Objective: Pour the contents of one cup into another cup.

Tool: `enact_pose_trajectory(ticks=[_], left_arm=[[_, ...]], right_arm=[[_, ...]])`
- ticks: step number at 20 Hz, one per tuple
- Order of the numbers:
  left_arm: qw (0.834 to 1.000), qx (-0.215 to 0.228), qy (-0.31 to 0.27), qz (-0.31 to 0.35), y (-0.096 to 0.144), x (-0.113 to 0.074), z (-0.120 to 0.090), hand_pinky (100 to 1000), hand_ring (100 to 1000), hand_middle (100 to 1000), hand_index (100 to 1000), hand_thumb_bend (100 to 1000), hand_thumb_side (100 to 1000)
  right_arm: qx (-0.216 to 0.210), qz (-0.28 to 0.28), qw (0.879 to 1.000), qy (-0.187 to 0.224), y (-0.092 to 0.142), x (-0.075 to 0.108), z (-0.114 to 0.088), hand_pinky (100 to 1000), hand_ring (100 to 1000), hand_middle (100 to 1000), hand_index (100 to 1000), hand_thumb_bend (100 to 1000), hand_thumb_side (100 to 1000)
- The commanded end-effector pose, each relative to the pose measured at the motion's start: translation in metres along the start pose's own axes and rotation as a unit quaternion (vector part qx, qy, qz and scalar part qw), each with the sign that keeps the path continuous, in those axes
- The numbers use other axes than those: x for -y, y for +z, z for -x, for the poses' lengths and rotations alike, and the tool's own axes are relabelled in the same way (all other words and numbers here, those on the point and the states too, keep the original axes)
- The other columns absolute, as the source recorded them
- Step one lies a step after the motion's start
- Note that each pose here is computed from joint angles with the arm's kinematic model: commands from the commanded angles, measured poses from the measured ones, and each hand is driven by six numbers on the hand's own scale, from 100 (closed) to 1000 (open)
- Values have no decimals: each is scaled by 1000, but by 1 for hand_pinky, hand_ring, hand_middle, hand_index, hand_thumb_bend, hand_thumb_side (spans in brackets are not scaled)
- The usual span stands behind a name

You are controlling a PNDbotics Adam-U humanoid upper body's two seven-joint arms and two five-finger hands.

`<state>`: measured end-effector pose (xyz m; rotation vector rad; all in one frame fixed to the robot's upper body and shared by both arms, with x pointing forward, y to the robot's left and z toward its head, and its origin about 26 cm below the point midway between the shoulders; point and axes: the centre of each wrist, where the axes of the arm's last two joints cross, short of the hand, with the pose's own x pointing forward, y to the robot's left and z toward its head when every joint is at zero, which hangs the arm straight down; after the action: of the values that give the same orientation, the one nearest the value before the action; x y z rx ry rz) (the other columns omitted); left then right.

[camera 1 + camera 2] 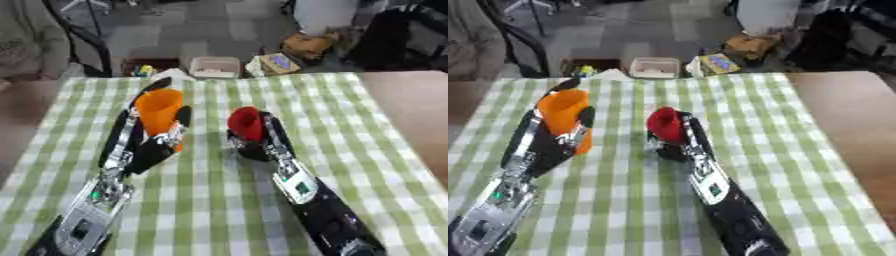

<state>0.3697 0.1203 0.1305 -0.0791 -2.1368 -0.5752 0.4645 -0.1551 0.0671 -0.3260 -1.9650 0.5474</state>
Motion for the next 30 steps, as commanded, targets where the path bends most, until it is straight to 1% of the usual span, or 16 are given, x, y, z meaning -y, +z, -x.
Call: enact_pose_trajectory(ticks=[1,6,7,8,11,14,18,21,23,27,30], left_arm=[[1000,12,-5,11,0,-5,-7,576,392,300,905,100,532],[999,12,-8,37,6,-3,-8,576,392,299,874,100,526],[999,12,-8,43,7,-3,-8,576,391,296,866,100,526],[999,11,-8,50,8,-2,-7,577,392,299,867,100,522],[998,7,-15,67,12,0,-4,578,392,298,857,100,520],[997,5,-23,77,14,1,0,580,392,298,850,100,515],[995,6,-33,89,15,1,4,580,393,299,847,100,512],[995,8,-34,91,15,1,6,582,394,299,847,100,511],[995,8,-35,91,15,1,7,582,394,299,847,100,511],[996,11,-34,84,14,-2,7,583,394,299,847,100,512],[996,14,-31,82,13,-3,4,584,395,300,847,100,512]], right_arm=[[38,2,999,27,-21,27,-17,303,221,270,511,100,100],[73,-5,995,70,-43,56,-35,302,218,268,512,100,100],[82,-7,994,77,-48,60,-40,303,219,270,513,100,115],[91,-8,992,83,-52,63,-46,305,220,269,513,100,100],[121,-12,988,95,-65,69,-64,305,221,270,515,100,100],[155,-18,983,95,-73,71,-83,307,223,272,516,100,100],[215,-33,972,87,-79,70,-114,306,224,272,516,100,100],[268,-47,959,85,-80,69,-140,306,226,274,517,100,100],[294,-55,951,83,-79,68,-154,306,227,275,518,100,100],[333,-72,936,87,-75,67,-175,309,229,276,519,100,100],[351,-84,927,104,-73,66,-183,312,231,278,522,100,100]])
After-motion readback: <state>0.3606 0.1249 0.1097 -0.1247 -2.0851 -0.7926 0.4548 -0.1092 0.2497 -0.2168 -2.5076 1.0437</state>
